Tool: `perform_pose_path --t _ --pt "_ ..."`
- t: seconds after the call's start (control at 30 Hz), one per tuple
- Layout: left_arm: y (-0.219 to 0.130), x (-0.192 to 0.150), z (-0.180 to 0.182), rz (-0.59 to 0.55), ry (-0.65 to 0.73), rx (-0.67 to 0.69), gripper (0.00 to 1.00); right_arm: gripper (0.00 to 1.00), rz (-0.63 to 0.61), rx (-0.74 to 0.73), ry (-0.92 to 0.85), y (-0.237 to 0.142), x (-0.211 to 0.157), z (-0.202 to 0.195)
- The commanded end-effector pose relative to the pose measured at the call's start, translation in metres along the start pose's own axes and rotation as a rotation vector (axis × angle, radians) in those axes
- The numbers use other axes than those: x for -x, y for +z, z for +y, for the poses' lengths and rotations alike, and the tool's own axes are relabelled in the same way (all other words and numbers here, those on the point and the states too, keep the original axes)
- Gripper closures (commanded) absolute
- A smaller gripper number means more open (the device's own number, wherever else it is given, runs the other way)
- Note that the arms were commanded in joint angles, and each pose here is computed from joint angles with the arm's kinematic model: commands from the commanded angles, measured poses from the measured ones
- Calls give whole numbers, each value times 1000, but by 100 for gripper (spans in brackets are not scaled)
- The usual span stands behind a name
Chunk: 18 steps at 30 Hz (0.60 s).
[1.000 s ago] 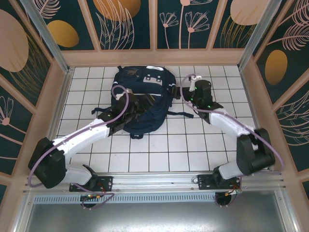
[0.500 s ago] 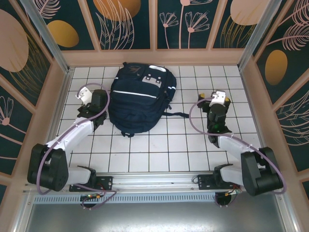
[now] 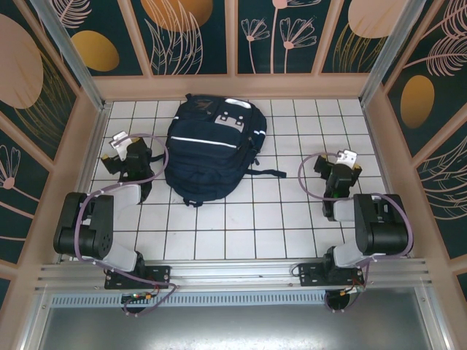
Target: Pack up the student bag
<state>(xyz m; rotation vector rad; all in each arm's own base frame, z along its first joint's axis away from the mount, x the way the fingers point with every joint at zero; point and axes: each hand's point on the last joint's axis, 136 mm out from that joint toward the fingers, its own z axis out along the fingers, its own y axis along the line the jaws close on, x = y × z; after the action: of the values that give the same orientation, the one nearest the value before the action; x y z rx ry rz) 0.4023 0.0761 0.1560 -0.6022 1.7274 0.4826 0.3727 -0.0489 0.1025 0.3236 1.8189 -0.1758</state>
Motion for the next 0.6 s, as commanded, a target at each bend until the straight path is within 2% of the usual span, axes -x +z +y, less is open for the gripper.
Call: perform_pose_path --t 0.0,0.07,0.17,0.2,0.33,0.47,0.57 --pt "0 14 2 -23 -48 -46 1 1 -115 94 54 -7 26 15" --pt "-7 9 3 -26 -37 -86 1 1 -114 121 41 -7 25 20" --pt "-8 -7 17 -2 -39 -30 1 1 -118 178 26 -11 19 27" --pt "-10 -14 15 -2 -36 -57 1 1 -140 177 28 -15 17 25" --pt "-19 -19 15 -65 -61 -122 1 1 -164 182 18 -21 19 26" --pt "-26 -22 2 -88 -31 -229 1 1 -168 174 17 -21 19 26" --pt "-42 -23 -12 -127 -9 -363 1 1 -165 169 21 -21 19 25"
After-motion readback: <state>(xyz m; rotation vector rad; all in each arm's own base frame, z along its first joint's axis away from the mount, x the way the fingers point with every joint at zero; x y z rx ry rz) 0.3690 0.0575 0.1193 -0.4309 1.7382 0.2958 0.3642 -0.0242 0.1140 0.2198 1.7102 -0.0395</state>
